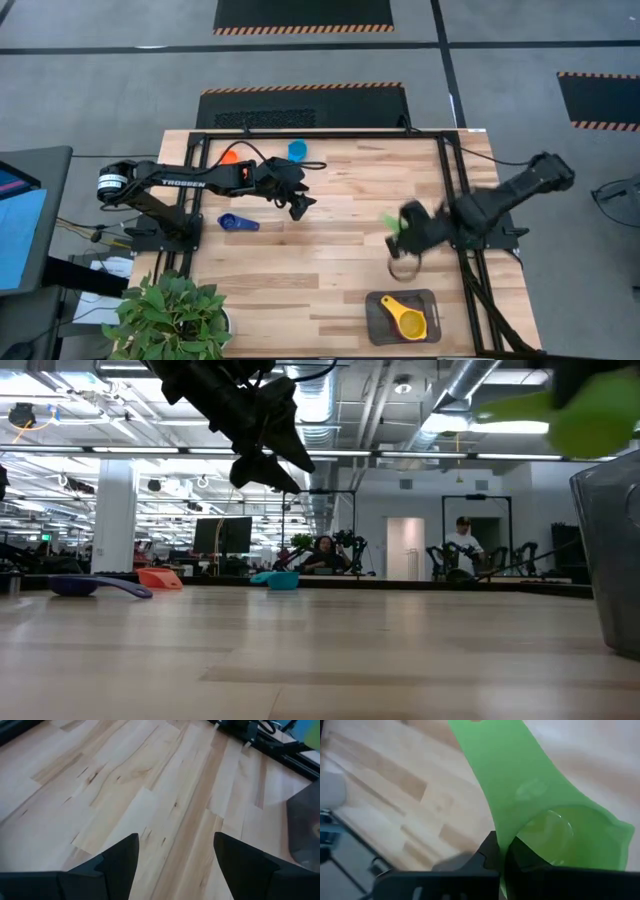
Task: Nest measuring cups in basket
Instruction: Stack the green measuring cup on top of the yellow measuring cup in the black bin
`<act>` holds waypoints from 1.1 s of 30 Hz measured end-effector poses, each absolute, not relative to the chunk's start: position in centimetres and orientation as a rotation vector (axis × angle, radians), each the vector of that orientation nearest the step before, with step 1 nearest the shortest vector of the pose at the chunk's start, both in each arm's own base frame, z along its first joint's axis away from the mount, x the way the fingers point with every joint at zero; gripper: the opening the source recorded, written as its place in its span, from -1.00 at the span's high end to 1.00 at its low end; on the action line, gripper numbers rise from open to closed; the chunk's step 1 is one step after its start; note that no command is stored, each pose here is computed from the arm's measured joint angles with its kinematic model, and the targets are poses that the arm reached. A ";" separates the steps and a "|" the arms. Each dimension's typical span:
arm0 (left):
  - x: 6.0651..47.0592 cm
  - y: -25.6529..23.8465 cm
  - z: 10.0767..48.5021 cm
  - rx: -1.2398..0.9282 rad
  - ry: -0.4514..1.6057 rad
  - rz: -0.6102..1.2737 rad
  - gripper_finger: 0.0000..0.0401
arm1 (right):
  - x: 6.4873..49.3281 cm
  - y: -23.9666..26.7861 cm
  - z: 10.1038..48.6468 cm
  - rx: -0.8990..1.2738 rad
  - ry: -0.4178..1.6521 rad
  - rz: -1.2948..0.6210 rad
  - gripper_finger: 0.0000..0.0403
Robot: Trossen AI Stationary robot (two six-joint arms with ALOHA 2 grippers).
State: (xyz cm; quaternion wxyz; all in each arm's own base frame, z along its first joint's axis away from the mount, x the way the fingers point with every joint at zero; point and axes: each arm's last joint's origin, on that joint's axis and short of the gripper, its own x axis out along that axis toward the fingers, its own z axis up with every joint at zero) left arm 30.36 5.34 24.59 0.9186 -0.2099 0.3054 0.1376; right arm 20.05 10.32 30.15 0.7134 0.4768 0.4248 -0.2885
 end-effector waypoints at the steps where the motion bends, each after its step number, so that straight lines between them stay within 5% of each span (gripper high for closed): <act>1: 30.4 5.3 24.6 -0.423 0.629 0.280 -0.23 | 19.8 11.5 29.8 1.089 0.952 -0.649 0.95; 14: 30.3 5.5 24.6 -0.390 0.624 0.314 -0.23 | 18.2 22.7 25.1 1.366 1.001 -0.667 0.95; 33: 30.3 5.6 24.6 -0.378 0.612 0.364 -0.23 | 20.1 26.5 22.6 1.414 1.110 -0.712 0.88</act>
